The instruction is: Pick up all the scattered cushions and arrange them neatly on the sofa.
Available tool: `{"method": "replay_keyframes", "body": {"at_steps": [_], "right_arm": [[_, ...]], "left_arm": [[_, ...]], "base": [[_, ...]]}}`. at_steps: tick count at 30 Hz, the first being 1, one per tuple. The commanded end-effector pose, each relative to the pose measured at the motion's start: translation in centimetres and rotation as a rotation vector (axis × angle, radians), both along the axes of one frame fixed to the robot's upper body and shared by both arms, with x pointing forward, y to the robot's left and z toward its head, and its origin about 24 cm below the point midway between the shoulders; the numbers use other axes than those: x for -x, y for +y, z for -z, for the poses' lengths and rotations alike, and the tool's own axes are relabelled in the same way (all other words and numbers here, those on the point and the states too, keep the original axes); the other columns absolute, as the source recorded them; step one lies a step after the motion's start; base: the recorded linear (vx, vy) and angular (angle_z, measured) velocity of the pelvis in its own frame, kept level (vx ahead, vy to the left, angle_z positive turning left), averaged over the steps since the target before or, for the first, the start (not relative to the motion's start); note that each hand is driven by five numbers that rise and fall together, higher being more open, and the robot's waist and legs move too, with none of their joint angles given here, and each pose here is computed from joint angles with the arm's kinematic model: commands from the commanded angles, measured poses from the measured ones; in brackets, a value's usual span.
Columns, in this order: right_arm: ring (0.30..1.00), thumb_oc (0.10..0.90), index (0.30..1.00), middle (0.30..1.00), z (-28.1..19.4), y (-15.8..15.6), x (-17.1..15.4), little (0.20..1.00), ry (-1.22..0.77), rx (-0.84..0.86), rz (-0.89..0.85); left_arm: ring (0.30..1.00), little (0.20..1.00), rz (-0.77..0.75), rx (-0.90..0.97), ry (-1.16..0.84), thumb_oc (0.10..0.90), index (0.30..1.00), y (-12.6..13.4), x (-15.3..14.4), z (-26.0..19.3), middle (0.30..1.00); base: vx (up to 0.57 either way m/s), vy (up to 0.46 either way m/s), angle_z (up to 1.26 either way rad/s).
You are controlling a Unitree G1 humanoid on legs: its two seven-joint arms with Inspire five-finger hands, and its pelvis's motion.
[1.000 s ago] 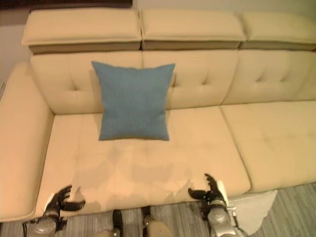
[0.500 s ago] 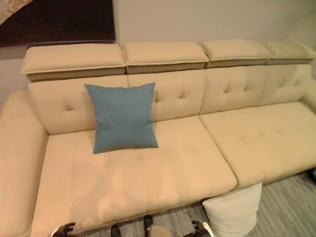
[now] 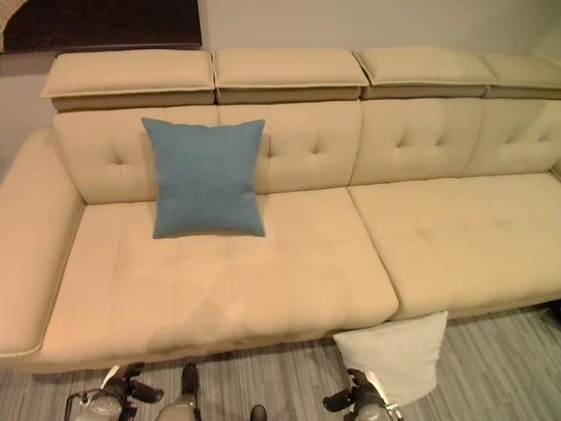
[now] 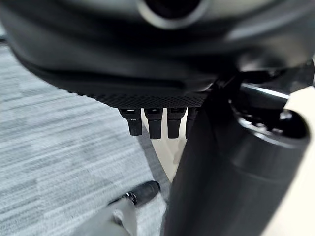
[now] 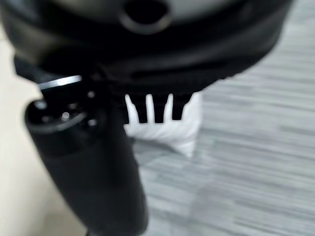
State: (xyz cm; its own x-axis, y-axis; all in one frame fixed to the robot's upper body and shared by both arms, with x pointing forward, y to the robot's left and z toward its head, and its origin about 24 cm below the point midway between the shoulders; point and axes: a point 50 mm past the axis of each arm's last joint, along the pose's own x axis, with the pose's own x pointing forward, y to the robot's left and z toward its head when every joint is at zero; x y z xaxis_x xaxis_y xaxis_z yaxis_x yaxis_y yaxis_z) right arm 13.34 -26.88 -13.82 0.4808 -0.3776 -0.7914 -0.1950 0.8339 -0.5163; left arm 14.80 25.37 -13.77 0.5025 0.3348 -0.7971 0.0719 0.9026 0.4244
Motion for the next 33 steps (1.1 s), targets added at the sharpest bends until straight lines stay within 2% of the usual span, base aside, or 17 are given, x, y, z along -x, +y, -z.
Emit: {"method": "replay_keyframes", "body": {"at_steps": [1,10,18,22,24,26,29,31,32,33], "right_arm": [[0.900,0.800,0.900,0.900,0.1,-0.7,0.8,0.900,0.011,0.020,0.047],[0.900,0.800,0.900,0.900,0.6,-1.6,3.0,0.900,0.119,0.022,0.056],[0.900,0.800,0.900,0.900,0.5,-1.7,2.7,0.900,0.145,0.036,0.019],[0.900,0.800,0.900,0.900,0.5,-2.0,3.4,0.900,0.163,0.033,0.019],[0.900,0.800,0.900,0.900,0.6,-2.2,3.9,0.900,0.175,0.037,0.031],[0.900,0.800,0.900,0.900,0.8,-2.1,4.8,0.900,0.186,0.029,0.075],[0.900,0.800,0.900,0.900,1.0,-1.7,5.0,0.900,0.179,0.017,0.082],[0.900,0.800,0.900,0.900,0.8,-1.9,4.7,0.900,0.157,0.022,0.096],[0.900,0.800,0.900,0.900,0.8,-1.8,4.5,0.900,0.116,0.026,0.142],[0.900,0.800,0.900,0.900,0.9,-1.6,4.5,0.900,0.115,0.012,0.148]], "left_arm": [[0.900,0.900,-0.044,-0.039,-0.063,0.800,0.900,1.8,-1.8,-1.3,0.900],[0.900,0.900,-0.060,-0.035,-0.036,0.800,0.900,2.9,-2.4,-1.8,0.900],[0.900,0.900,-0.071,-0.116,0.014,0.800,0.900,6.2,-2.3,-3.0,0.900],[0.900,0.900,-0.124,-0.132,0.056,0.800,0.900,7.9,-0.5,-3.1,0.900],[0.900,0.900,-0.144,-0.121,0.055,0.800,0.900,7.7,-0.1,-2.9,0.900],[0.900,0.900,-0.106,-0.067,0.001,0.800,0.900,5.4,-0.2,-1.9,0.900],[0.900,0.900,-0.125,-0.045,0.005,0.800,0.900,5.4,0.3,-1.7,0.900],[0.900,0.900,-0.100,-0.017,-0.016,0.800,0.900,4.4,-0.3,-1.6,0.900],[0.900,0.900,-0.042,0.024,-0.033,0.800,0.900,0.8,0.8,-0.1,0.900],[0.900,0.900,-0.005,0.042,0.002,0.800,0.900,-0.2,1.1,0.3,0.900]], "base": [[-0.17,0.051,0.01],[-0.10,0.161,-0.26],[-0.23,0.126,-0.51],[-0.25,0.013,-0.88],[-0.12,-0.086,-0.62],[-0.11,-0.102,-0.45],[-0.06,-0.145,-0.25],[-0.10,-0.248,-0.01],[-0.19,-0.241,-0.19],[-0.14,-0.126,-0.02]]}}
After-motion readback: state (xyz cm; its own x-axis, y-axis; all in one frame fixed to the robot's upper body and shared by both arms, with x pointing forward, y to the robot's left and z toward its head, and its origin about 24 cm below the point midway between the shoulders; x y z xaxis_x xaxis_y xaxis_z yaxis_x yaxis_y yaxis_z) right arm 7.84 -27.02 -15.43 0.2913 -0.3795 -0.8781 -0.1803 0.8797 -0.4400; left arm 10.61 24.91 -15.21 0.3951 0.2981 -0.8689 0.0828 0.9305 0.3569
